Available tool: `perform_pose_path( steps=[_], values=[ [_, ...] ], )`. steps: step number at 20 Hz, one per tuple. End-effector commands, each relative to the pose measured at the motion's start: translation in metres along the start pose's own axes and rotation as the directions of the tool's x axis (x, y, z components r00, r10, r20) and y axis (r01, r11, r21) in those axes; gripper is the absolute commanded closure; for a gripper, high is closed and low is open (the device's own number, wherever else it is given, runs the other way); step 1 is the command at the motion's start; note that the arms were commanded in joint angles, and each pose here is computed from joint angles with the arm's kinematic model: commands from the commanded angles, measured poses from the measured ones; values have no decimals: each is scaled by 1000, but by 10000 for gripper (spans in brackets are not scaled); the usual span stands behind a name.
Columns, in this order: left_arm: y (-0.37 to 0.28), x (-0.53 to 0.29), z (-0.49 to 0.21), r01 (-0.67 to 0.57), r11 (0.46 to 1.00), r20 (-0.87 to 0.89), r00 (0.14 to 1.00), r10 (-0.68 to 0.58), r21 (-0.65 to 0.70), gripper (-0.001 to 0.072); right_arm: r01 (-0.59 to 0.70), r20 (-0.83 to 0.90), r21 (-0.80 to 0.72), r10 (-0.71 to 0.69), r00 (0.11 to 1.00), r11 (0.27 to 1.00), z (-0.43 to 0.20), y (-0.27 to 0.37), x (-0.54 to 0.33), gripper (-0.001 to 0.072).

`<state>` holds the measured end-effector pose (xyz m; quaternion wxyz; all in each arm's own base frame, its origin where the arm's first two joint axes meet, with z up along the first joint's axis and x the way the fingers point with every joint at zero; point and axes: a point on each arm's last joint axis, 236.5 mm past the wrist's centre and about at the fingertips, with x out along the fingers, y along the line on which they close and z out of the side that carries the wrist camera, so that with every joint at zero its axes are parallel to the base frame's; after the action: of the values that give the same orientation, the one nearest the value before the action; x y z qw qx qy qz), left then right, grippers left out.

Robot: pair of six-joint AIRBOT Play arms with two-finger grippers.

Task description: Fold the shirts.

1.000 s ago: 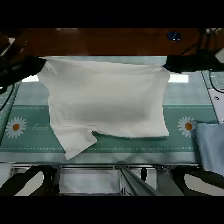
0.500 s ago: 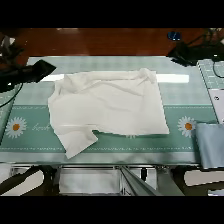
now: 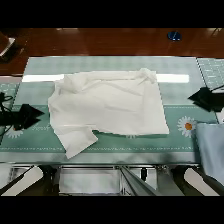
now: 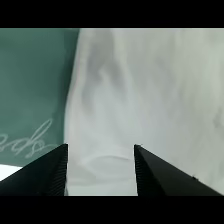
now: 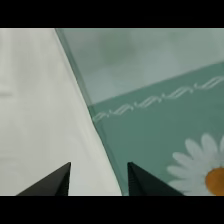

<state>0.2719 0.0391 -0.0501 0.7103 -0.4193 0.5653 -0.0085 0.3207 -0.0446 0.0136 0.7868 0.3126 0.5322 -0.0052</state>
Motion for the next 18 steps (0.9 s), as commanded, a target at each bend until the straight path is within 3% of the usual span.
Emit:
perform_pose_path(
  steps=[1,11,12,13,14,18],
  values=[
    [23,14,-32,-2,995,-60,998,-4,-95,200,-77,-7,67,78,997,995,-63,1,20,297],
    [7,74,-44,-36,999,-140,989,36,4,203,-90,-46,74,94,994,993,-83,3,21,298],
    [3,77,-42,-33,999,-133,990,34,14,249,-84,-49,71,87,995,994,-83,2,21,297],
    [1,77,-41,-31,999,-130,991,34,25,513,-67,-56,63,71,996,996,-85,-2,21,297],
    [-3,77,-40,-25,999,-132,991,30,41,671,-31,-79,50,35,996,998,-91,-11,21,298],
    [-9,73,-39,-5,996,-145,989,17,85,682,114,-263,91,-86,961,989,-143,-45,26,298]
  ],
)
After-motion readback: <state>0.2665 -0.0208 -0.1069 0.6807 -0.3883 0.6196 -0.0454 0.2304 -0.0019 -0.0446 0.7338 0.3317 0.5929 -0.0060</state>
